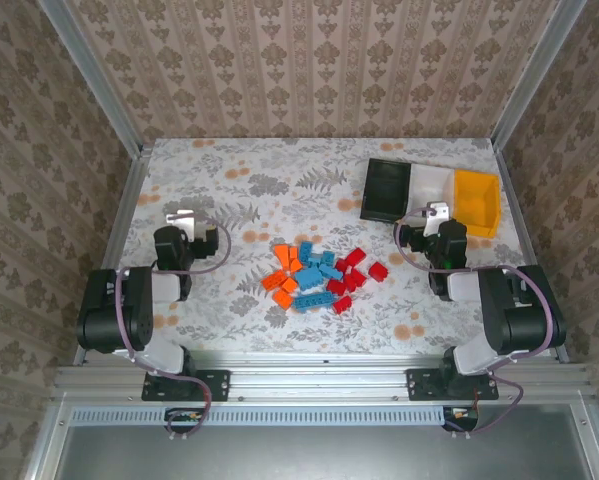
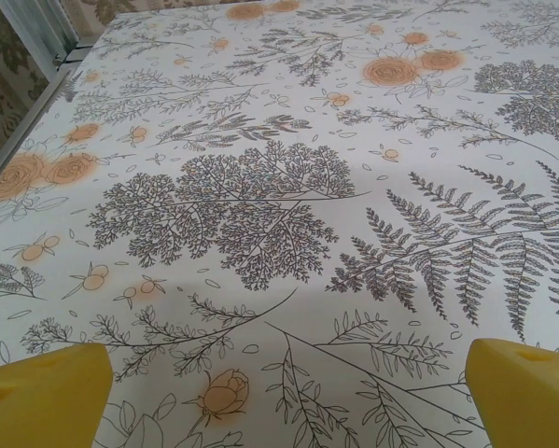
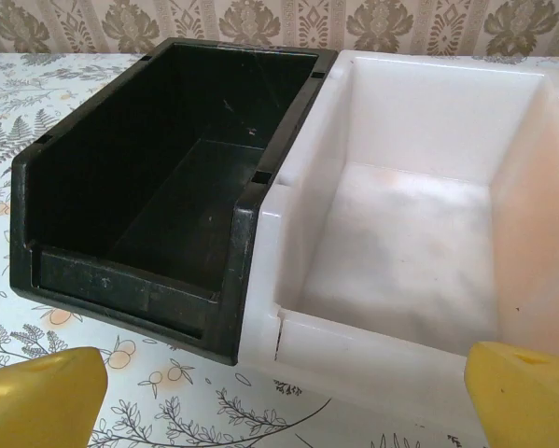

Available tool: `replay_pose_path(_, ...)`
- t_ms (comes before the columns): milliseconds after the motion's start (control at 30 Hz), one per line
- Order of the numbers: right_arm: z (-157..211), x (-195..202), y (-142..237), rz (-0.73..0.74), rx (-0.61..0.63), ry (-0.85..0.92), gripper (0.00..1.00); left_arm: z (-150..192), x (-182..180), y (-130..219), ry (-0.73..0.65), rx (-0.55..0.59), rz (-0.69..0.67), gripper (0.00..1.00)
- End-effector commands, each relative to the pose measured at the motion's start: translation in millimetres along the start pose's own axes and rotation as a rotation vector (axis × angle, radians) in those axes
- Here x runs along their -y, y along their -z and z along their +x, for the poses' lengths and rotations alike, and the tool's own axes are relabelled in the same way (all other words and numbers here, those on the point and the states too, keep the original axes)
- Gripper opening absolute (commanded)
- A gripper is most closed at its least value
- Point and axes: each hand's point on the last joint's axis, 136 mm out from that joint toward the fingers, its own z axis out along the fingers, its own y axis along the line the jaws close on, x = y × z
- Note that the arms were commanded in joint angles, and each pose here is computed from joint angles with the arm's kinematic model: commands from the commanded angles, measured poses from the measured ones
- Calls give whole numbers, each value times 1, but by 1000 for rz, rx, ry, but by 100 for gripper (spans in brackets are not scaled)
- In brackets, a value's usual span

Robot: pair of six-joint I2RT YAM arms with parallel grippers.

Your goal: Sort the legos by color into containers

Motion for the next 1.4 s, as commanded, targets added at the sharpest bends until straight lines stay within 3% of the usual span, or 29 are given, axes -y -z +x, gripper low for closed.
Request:
replay_pose_path(0, -3, -2, -1, -15, 9, -5, 100, -15, 1, 1, -19, 47, -8, 100)
replay_pose_path(867, -4, 2, -2, 12, 4, -13, 100, -20, -3, 1, -11, 54, -21, 100)
replay_pose_path(933, -19, 14, 1, 135, -24, -5, 100, -42, 4, 8, -54, 39, -28, 100)
replay_pose_path(1033, -77, -2, 24, 193, -76, 49, 100, -98, 21, 36, -77, 51, 7, 100)
replay_pose_path(1100, -122, 4, 49, 268, -65, -90, 100, -151, 33, 62, -13, 141, 65, 100)
replay_pose_path(1167, -140, 29, 73, 377, -110, -295, 100, -193, 34, 84, 137, 182, 65, 100)
replay_pose_path(1233, -146, 40, 74, 318, -103, -438, 100, -226, 28, 103, 346, 165, 55, 100)
replay_pose_path(1267, -147, 33, 66, 190, -90, -522, 100, -234, 26, 113, 432, 126, 61, 100)
replay_pose_path(1367, -139, 39, 54, 150, -122, -616, 100, -243, 30, 123, 487, 57, 148, 100)
